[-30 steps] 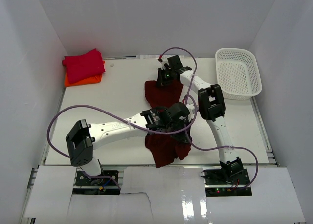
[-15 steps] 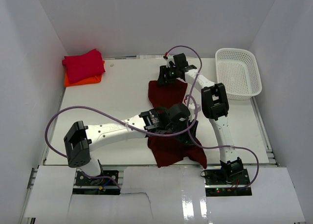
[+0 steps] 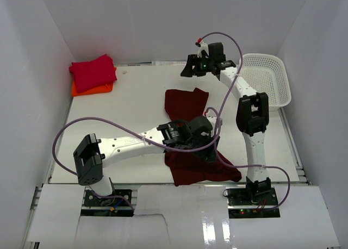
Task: Fold and stack the t-shirts
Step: Flatten out the tshirt
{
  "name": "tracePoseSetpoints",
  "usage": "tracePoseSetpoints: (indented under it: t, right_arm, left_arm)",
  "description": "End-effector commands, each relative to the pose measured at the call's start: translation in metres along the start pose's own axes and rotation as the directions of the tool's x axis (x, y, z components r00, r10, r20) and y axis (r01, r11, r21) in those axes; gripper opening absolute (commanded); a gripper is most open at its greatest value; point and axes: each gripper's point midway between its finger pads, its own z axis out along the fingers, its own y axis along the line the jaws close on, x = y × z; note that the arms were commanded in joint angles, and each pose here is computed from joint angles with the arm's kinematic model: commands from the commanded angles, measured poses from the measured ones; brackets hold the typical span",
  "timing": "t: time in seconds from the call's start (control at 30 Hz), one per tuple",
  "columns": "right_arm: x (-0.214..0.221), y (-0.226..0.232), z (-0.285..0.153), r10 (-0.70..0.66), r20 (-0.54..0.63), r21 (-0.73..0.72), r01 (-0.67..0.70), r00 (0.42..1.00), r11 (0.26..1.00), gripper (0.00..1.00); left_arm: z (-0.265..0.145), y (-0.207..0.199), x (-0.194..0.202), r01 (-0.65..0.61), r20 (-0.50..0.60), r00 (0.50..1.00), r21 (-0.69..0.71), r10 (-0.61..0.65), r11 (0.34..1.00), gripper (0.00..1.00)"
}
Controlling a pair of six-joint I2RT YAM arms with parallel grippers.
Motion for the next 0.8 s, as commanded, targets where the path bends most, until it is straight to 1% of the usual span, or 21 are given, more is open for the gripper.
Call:
tracePoseSetpoints:
  t: [0.0,0.1,0.17,0.2,0.23,0.27,0.33,0.37,0.4,0.43,0.47,0.5,0.53,0.6,0.63,0.67,0.77]
  right_arm:
    - [-0.027,0.041,-0.027,-0.053,0.06,-0.06,0.056,0.997,0.997,0.74]
    - [-0.042,0.039,-0.046,-0.091,0.097,0.007,0.09,0.991,0.996,0.77]
    - [-0.05,0.035,-0.06,-0.101,0.109,0.051,0.096,0.989,0.994,0.77]
    - [-0.054,0.029,-0.069,-0.106,0.116,0.074,0.098,0.988,0.992,0.77]
    - [-0.057,0.028,-0.08,-0.105,0.12,0.096,0.094,0.987,0.991,0.77]
    - [-0.057,0.024,-0.086,-0.106,0.121,0.117,0.092,0.987,0.989,0.77]
    - [-0.058,0.015,-0.108,-0.107,0.134,0.17,0.084,0.985,0.982,0.77]
    - [-0.057,0.011,-0.115,-0.104,0.138,0.188,0.077,0.985,0.979,0.77]
    - [-0.058,0.005,-0.124,-0.1,0.145,0.205,0.069,0.984,0.976,0.77]
    - [-0.062,0.011,-0.137,-0.117,0.158,0.209,0.082,0.98,0.974,0.77]
    - [-0.049,0.005,-0.139,-0.103,0.136,0.221,0.071,0.985,0.973,0.77]
    - [-0.046,0.005,-0.145,-0.103,0.132,0.234,0.07,0.986,0.97,0.77]
    - [-0.049,0.009,-0.158,-0.127,0.139,0.262,0.087,0.982,0.961,0.77]
    - [-0.029,0.008,-0.165,-0.103,0.096,0.284,0.072,0.99,0.956,0.78]
    - [-0.029,0.017,-0.175,-0.114,0.101,0.288,0.08,0.988,0.954,0.79]
    - [-0.011,0.015,-0.176,-0.093,0.062,0.293,0.071,0.994,0.953,0.79]
    - [0.002,0.041,-0.191,-0.12,0.046,0.267,0.104,0.992,0.958,0.87]
  left_arm:
    - [-0.004,-0.002,-0.016,-0.011,0.043,0.999,-0.006,0.011,1.0,0.59]
    - [-0.006,0.007,-0.025,0.01,0.065,0.998,-0.017,-0.009,1.0,0.59]
    - [-0.011,0.026,-0.035,0.039,0.088,0.995,-0.039,-0.035,0.998,0.59]
    - [-0.021,0.032,-0.042,0.049,0.109,0.993,-0.032,-0.045,0.998,0.59]
    - [-0.025,0.045,-0.042,0.066,0.111,0.992,-0.042,-0.061,0.997,0.59]
    - [-0.034,0.064,-0.054,0.097,0.141,0.986,-0.047,-0.089,0.994,0.59]
    - [-0.054,0.083,-0.062,0.114,0.187,0.977,-0.058,-0.102,0.992,0.59]
    - [-0.063,0.104,-0.069,0.123,0.211,0.972,-0.087,-0.102,0.989,0.59]
    - [-0.069,0.113,-0.072,0.128,0.222,0.97,-0.097,-0.104,0.987,0.6]
    - [-0.074,0.122,-0.073,0.133,0.228,0.968,-0.111,-0.105,0.985,0.6]
    - [-0.081,0.14,-0.078,0.138,0.241,0.965,-0.141,-0.101,0.98,0.6]
    - [-0.085,0.147,-0.08,0.137,0.247,0.964,-0.15,-0.097,0.979,0.61]
    - [-0.09,0.162,-0.086,0.152,0.263,0.959,-0.17,-0.104,0.974,0.61]
    - [-0.097,0.174,-0.096,0.135,0.283,0.956,-0.179,-0.08,0.975,0.63]
    - [-0.1,0.178,-0.101,0.133,0.292,0.953,-0.172,-0.078,0.976,0.63]
    - [-0.107,0.191,-0.113,0.143,0.329,0.941,-0.176,-0.079,0.974,0.63]
    - [-0.114,0.21,-0.132,0.138,0.365,0.928,-0.148,-0.076,0.979,0.66]
